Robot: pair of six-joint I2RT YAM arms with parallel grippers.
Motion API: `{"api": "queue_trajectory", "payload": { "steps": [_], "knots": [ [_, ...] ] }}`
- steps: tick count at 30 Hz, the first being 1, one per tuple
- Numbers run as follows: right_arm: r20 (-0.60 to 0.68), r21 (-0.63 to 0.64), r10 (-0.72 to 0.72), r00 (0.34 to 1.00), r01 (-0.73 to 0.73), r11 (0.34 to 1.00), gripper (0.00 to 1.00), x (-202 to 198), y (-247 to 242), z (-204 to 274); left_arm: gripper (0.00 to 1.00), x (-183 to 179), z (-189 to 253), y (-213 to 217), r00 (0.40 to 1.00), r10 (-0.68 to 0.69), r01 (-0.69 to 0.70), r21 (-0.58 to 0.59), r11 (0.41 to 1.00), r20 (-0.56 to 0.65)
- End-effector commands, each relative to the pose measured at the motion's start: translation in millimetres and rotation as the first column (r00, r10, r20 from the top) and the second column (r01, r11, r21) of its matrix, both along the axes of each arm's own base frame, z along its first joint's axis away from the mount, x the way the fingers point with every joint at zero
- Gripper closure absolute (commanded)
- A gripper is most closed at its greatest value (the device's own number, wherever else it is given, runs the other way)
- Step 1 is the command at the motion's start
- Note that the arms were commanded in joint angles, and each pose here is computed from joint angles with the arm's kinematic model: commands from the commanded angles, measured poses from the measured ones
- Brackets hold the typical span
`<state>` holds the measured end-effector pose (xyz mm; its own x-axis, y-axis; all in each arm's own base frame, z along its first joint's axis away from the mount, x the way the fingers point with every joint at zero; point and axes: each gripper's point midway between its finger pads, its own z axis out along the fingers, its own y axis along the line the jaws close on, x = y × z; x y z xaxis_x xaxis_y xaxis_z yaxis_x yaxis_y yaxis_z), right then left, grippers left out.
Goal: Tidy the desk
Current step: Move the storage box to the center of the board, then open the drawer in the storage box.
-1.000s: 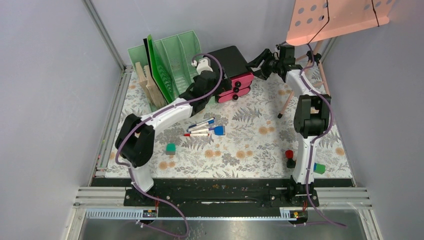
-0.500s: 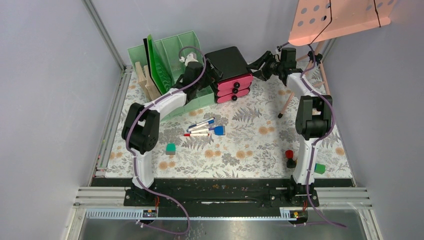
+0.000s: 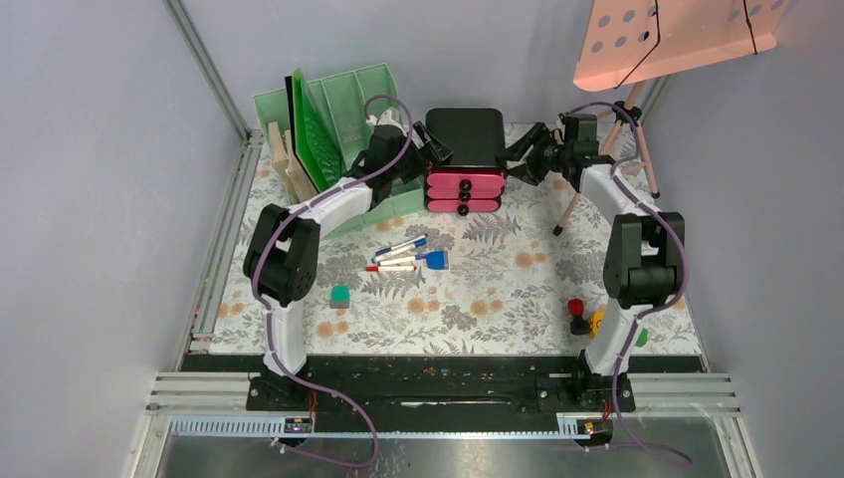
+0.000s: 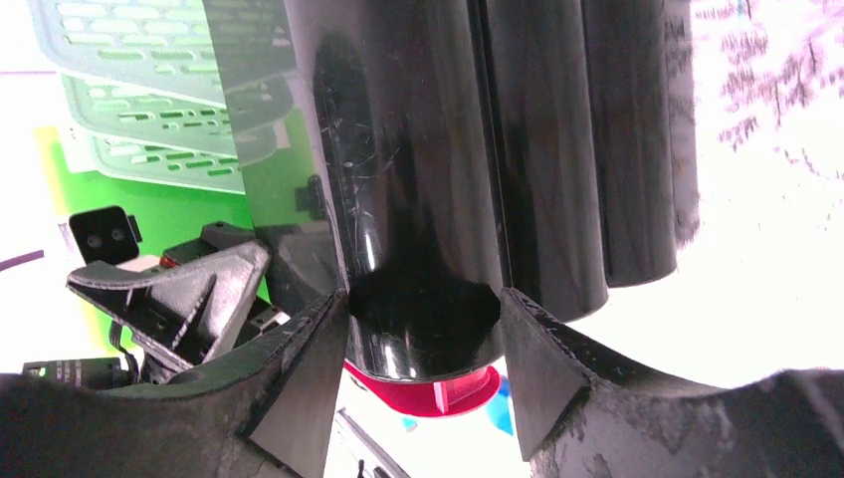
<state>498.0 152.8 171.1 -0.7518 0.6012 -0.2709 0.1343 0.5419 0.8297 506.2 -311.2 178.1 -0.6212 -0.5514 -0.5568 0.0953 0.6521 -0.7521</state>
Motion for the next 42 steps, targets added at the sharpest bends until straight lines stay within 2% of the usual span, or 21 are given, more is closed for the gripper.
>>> {"api": "queue_trajectory", "payload": {
  "steps": [1,9,12,17,23,28,38,42],
  "knots": [
    [-0.037,0.044,0.12,0.992,-0.118,0.992,0.37,-58,40,15,0.16,-46,36,-41,0.984,-0.171,0.175,-0.087,0.981,0.051],
    [-0.071,-0.024,0.071,0.995,-0.073,0.997,0.33,-88,25,5,0.16,-92,35,-59,0.975,-0.217,0.221,-0.084,0.972,0.053],
    [-0.102,-0.142,-0.015,0.995,0.0,0.99,0.22,-97,3,-4,0.16,-103,34,-67,0.969,-0.243,0.246,-0.079,0.966,0.039],
    [-0.074,-0.296,-0.096,0.993,0.07,0.953,0.07,-116,-27,0,0.12,-115,25,-66,0.969,-0.248,0.248,-0.057,0.967,0.012],
    [-0.03,-0.431,-0.129,0.991,0.103,0.896,0.0,-152,-56,11,0.01,-124,45,-14,0.99,-0.127,0.119,0.135,0.984,0.053],
    [-0.002,-0.489,-0.135,0.991,0.116,0.865,0.01,-187,-71,22,0.01,-147,88,34,0.985,-0.049,0.013,0.209,0.978,0.167],
    [-0.055,-0.491,-0.052,0.997,0.019,0.871,0.01,-250,-69,19,0.01,-225,146,125,0.938,-0.054,-0.077,0.357,0.931,0.342],
    [-0.083,-0.486,-0.002,0.997,-0.039,0.873,0.02,-263,-61,12,0.01,-265,144,139,0.91,-0.178,0.011,0.408,0.913,0.373]
  ]
}}
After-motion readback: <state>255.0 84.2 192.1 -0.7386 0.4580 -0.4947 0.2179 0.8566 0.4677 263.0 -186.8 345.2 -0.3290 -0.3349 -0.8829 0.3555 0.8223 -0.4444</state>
